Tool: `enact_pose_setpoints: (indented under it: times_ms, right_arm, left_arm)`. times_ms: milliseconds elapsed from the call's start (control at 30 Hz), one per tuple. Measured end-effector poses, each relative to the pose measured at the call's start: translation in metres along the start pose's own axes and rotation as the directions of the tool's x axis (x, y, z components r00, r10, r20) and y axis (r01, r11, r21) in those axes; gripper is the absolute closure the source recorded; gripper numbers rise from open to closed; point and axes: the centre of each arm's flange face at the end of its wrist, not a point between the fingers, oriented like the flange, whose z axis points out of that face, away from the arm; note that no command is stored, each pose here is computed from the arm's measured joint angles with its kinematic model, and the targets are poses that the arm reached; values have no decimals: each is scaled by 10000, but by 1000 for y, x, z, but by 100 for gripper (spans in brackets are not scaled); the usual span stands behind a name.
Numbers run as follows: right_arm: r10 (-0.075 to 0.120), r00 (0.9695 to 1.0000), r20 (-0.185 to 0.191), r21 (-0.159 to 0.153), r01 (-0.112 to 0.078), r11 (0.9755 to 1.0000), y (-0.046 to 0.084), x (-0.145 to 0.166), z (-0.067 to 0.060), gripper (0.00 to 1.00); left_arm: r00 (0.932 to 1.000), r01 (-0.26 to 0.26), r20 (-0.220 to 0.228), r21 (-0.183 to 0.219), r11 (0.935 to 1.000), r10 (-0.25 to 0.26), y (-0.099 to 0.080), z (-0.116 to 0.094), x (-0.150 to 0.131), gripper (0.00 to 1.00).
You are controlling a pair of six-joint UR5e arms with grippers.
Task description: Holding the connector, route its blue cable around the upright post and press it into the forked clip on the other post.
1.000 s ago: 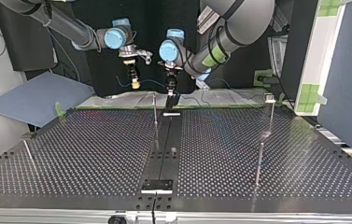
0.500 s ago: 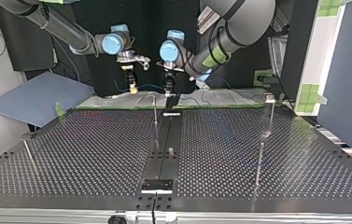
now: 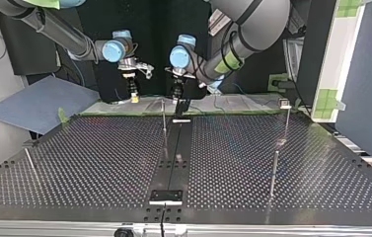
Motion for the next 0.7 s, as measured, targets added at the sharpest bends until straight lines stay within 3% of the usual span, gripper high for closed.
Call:
enact_pose_setpoints:
  times_ms: [433, 700]
  right_arm:
    - [3, 10000, 51, -188, -2, 9998, 16, 0, 7, 100]
    - [-24, 9998, 180, -298, 29, 9996, 27, 2, 15, 100]
  left_arm:
    - [9979, 643, -97, 175, 9978, -642, 15, 11, -2, 100]
    - [9955, 865, -390, 161, 9961, -858, 31, 19, -3, 100]
